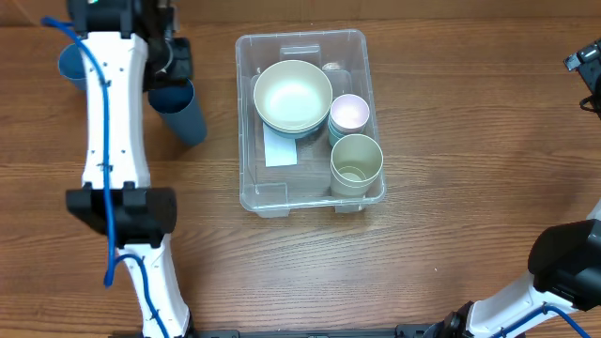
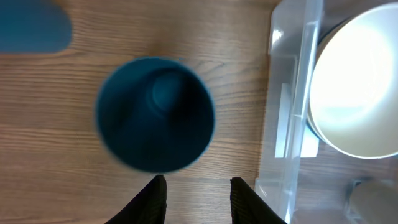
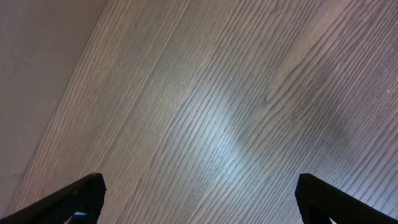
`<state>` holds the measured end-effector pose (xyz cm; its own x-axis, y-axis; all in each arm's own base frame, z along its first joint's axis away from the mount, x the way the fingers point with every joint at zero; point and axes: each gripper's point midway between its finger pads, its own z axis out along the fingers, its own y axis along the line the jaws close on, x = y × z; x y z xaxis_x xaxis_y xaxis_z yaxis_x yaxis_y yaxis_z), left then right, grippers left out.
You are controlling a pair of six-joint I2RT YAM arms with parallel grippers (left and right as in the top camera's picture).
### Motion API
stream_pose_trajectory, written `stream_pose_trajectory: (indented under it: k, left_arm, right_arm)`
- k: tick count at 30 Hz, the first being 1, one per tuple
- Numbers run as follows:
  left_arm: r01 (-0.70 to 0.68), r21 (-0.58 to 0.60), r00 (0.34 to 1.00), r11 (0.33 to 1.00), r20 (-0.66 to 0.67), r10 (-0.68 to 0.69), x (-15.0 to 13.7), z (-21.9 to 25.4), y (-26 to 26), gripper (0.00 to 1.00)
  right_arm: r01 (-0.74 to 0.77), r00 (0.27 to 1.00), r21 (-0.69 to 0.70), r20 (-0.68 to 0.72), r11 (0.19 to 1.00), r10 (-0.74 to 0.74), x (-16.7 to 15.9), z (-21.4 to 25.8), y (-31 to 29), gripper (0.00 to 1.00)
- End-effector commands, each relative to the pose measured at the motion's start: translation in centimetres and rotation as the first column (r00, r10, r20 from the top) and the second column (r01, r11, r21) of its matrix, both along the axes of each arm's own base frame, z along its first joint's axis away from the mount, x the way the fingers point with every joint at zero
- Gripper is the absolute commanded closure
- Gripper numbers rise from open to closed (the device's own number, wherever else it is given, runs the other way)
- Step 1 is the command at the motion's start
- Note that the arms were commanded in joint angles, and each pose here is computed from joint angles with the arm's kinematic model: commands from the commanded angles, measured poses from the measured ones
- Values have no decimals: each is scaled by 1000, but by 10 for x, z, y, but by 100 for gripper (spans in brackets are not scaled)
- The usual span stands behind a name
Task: Pack container
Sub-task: 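Move the left gripper to the teal cup and grasp it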
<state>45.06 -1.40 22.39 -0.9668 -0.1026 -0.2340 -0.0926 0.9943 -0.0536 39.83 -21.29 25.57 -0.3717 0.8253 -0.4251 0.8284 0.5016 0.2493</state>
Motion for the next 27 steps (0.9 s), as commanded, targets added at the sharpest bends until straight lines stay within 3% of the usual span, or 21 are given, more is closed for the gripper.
stream_pose_trajectory:
  k: [1,15,17,19,20,25,27]
  left_arm:
    - [44,12,997,999,-67,-43,6,-29,-9,66]
    - [48,76,984,996,-175,-34,6,-83,4,67]
    - [49,80,981,996,-192,-33,6,-95,4,74]
    - [49,80,980,996,-196,-33,7,-102,4,93]
    - [48,78,981,996,-189,-33,9,-102,4,96]
    - [85,58,987,995,-140,-77,12,-79,-13,96]
    - [124,68,990,990,-72,-119,8,-40,-29,96]
  right_arm:
    - [13,999,-26,45,1000,-11,-2,19,-2,0]
    - [13,999,-26,45,1000,-11,-2,19,-2,0]
    - [13,999,-26,45,1000,-11,-2,19,-2,0]
    - [13,999,-26,45,1000,-11,-2,19,-2,0]
    - [13,999,-26,45,1000,-11,-2,19,-2,0]
    - [13,999,-26,45,1000,-12,-2,19,-2,0]
    - [13,999,-26,45,1000,-11,-2,19,-2,0]
